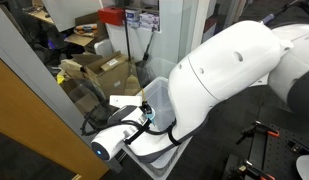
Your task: Pick up the pen and put it in the cup
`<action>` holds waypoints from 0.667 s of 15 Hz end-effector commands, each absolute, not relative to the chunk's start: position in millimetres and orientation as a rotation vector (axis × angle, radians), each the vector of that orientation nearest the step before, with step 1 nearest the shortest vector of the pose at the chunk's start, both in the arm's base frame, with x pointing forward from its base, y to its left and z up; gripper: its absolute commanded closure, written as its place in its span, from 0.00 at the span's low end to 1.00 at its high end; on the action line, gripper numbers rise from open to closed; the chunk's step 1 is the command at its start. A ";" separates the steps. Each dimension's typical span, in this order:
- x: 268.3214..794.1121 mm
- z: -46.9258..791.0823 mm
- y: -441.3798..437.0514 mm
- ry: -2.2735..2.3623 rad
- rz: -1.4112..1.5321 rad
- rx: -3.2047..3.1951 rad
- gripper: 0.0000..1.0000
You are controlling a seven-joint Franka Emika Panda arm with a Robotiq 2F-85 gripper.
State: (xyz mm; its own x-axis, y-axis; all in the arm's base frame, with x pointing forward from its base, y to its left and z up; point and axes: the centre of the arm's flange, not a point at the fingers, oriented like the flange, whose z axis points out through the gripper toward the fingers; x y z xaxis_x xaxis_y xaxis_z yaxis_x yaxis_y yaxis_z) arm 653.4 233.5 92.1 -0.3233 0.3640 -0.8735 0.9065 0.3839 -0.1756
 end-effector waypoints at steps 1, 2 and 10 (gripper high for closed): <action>649.9 92.5 229.2 1.887 -0.866 1.121 0.98; 650.4 91.2 229.0 1.890 -0.869 1.118 0.98; 651.8 83.5 226.7 1.894 -0.878 1.123 0.22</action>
State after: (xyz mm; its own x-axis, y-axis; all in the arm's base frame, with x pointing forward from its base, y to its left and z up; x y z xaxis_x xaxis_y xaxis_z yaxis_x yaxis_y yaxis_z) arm 650.2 230.2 80.6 -0.3367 0.3628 -0.8689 0.9043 0.3817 -0.1911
